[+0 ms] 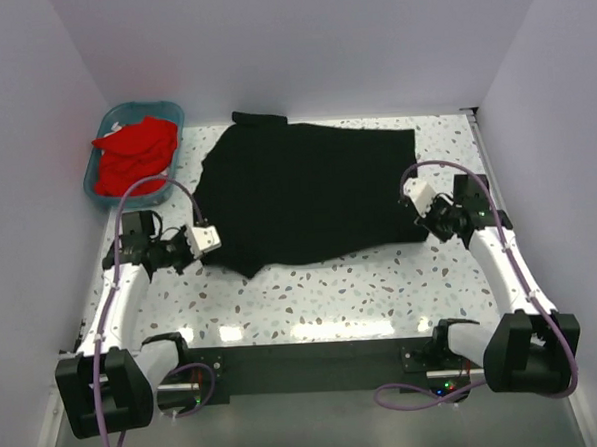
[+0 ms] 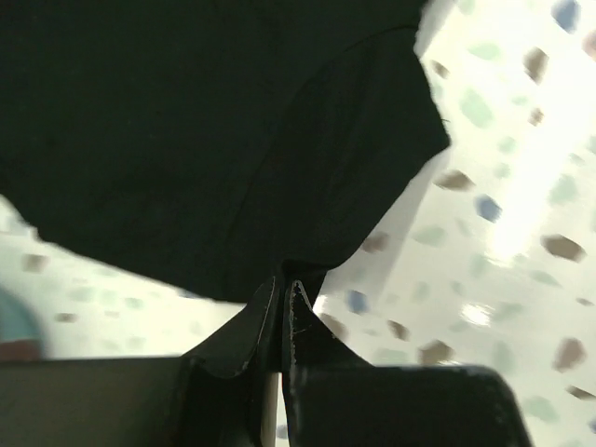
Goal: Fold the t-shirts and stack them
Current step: Flatten the tshirt out
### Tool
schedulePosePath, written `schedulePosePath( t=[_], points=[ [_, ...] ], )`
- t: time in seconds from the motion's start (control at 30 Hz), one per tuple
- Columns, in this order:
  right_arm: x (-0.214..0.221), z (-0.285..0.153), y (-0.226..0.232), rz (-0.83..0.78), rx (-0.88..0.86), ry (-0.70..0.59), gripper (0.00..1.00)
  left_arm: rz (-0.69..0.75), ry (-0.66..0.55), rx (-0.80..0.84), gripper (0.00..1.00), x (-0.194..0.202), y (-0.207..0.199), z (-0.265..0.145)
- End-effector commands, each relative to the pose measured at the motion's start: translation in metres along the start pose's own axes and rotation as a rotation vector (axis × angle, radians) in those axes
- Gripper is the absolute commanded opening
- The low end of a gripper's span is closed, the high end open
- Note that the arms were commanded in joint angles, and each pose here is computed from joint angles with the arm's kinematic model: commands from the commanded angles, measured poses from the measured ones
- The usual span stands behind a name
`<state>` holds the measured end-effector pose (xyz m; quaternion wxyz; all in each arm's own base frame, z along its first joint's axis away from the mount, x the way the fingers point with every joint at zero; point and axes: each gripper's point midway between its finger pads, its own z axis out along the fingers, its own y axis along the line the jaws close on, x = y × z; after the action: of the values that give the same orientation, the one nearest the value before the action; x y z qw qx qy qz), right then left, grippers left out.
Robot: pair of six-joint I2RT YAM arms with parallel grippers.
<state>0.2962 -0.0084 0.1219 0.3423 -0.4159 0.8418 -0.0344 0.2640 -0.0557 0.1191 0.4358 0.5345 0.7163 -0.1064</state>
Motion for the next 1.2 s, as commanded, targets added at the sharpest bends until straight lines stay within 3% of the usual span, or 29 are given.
schedulePosePath(
  t=[0.0, 0.17, 0.27, 0.3, 0.37, 0.47, 0.5, 0.53, 0.6, 0.7, 0.8, 0.83, 0.87, 0.9, 0.97, 1.17],
  points=[
    [0.004, 0.002, 0.004, -0.132, -0.01, 0.013, 0.0, 0.009, 0.098, 0.104, 0.06, 0.031, -0.035, 0.001],
    [0.036, -0.005, 0.041, -0.16, -0.184, 0.14, 0.0, -0.019, 0.153, 0.269, 0.07, 0.04, -0.074, -0.011],
    [0.056, -0.025, 0.069, -0.242, -0.281, 0.189, 0.0, 0.014, 0.14, 0.393, 0.16, 0.031, -0.103, -0.028],
    [0.063, -0.03, 0.078, -0.268, -0.31, 0.204, 0.04, 0.077, 0.136, 0.422, 0.22, 0.029, -0.106, -0.034],
    [0.074, -0.046, 0.094, -0.343, -0.375, 0.224, 0.12, 0.073, 0.149, 0.471, 0.31, 0.028, -0.12, -0.045],
    [0.078, -0.071, 0.112, -0.439, -0.419, 0.205, 0.32, 0.148, 0.184, 0.418, 0.39, 0.027, -0.113, -0.052],
    [0.075, -0.079, 0.113, -0.471, -0.398, 0.184, 0.47, 0.216, 0.179, 0.392, 0.42, 0.024, -0.109, -0.054],
    [0.075, -0.084, 0.117, -0.491, -0.403, 0.176, 0.54, 0.244, 0.17, 0.38, 0.45, 0.021, -0.106, -0.055],
    [0.073, -0.09, 0.12, -0.528, -0.392, 0.156, 0.62, 0.288, 0.131, 0.348, 0.5, 0.007, -0.097, -0.056],
    [0.06, -0.091, 0.102, -0.472, -0.29, 0.138, 0.64, 0.265, 0.097, 0.337, 0.51, -0.009, -0.082, -0.055],
    [0.043, -0.084, 0.071, -0.3, -0.213, 0.169, 0.65, 0.222, 0.065, 0.338, 0.55, -0.021, -0.069, -0.053],
    [0.04, -0.077, 0.066, -0.238, -0.245, 0.195, 0.71, 0.218, 0.054, 0.339, 0.56, -0.024, -0.066, -0.052],
    [0.027, -0.081, 0.055, -0.164, -0.228, 0.188, 0.91, 0.209, 0.046, 0.351, 0.57, -0.026, -0.063, -0.05],
    [0.018, -0.08, 0.055, -0.124, -0.255, 0.17, 0.93, 0.208, 0.03, 0.347, 0.64, -0.032, -0.059, -0.049],
    [0.001, -0.078, 0.046, -0.038, -0.275, 0.159, 0.93, 0.186, 0.02, 0.362, 0.76, -0.037, -0.053, -0.043],
    [-0.018, -0.066, 0.037, 0.046, -0.293, 0.11, 0.91, 0.079, 0.128, 0.258, 0.73, -0.03, -0.029, 0.003]
  ],
)
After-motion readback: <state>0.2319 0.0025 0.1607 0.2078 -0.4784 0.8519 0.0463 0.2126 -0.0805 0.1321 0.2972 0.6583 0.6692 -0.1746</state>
